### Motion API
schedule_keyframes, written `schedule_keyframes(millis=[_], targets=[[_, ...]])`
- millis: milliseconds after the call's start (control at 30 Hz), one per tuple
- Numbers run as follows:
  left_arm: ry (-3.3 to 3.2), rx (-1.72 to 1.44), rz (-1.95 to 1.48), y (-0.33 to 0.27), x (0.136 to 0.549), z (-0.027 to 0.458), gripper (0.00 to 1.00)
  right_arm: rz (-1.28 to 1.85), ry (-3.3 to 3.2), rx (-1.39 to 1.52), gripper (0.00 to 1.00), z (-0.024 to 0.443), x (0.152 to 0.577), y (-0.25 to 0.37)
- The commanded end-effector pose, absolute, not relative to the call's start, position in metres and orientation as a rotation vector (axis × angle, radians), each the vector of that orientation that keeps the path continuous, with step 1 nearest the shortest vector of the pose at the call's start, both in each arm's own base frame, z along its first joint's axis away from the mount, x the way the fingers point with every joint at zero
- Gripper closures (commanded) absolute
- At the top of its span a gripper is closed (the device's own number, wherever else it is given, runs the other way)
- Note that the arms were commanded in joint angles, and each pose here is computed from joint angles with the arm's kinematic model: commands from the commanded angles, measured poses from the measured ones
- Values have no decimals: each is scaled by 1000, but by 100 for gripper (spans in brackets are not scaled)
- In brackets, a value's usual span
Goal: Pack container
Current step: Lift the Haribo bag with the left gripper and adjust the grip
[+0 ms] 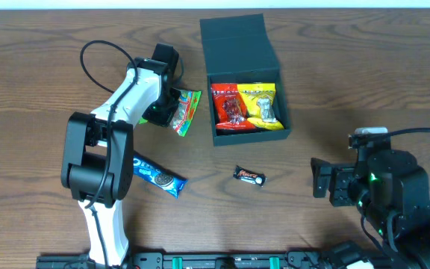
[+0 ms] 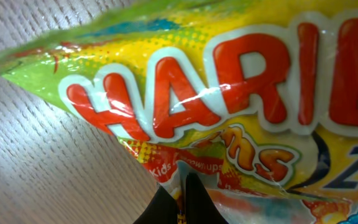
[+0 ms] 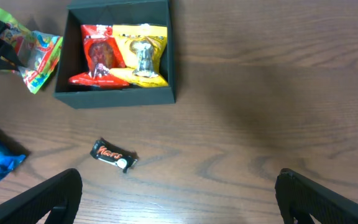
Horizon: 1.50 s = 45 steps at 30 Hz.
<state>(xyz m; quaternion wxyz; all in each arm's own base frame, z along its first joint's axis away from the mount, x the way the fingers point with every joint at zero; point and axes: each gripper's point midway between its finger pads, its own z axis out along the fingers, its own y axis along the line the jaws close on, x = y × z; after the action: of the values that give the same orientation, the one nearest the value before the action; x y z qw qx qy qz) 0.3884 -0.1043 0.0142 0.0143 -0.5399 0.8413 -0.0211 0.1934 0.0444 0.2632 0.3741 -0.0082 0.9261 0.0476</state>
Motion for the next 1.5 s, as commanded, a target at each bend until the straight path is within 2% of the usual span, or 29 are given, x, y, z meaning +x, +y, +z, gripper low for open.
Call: schedule_keyframes(millis=[0,133,400,600,767,800,833,867,900,1033,1067,1167,1467], targets=[[2629,-1622,37,-94,387,12,94,117,2367,-8,1,264,193,43],[2608,-1538,71,-85,391,35,94,117,2367,-8,1,264,193,43],[2574,-1243,-25,-77,400,111,94,117,2367,-8,1,264,193,43],[2527,-1058,-130,-77,394,170,95,117,2367,-8,1,264,193,43],[2502,-1002,-159,-73,383,196,95,117,2367,-8,1,264,193,43],[2512,-1003,-150,-72,380,196,87,117,2367,-8,1,264,193,43],[2526,-1007,-133,-71,377,193,49,117,2367,-8,1,264,193,43],[2542,-1011,-115,-71,376,189,43,117,2367,-8,1,264,193,43],[2555,-1014,-104,-71,376,183,30,117,2367,-8,1,264,193,43],[2619,-1036,-55,-73,380,155,19,117,2367,-8,1,264,193,43],[2634,-1049,-45,-74,381,148,12,117,2367,-8,1,264,193,43],[2718,-1089,-28,-82,381,116,4,117,2367,-8,1,264,193,43],[2882,-1167,113,-87,376,34,4,117,2367,-8,1,264,193,43]])
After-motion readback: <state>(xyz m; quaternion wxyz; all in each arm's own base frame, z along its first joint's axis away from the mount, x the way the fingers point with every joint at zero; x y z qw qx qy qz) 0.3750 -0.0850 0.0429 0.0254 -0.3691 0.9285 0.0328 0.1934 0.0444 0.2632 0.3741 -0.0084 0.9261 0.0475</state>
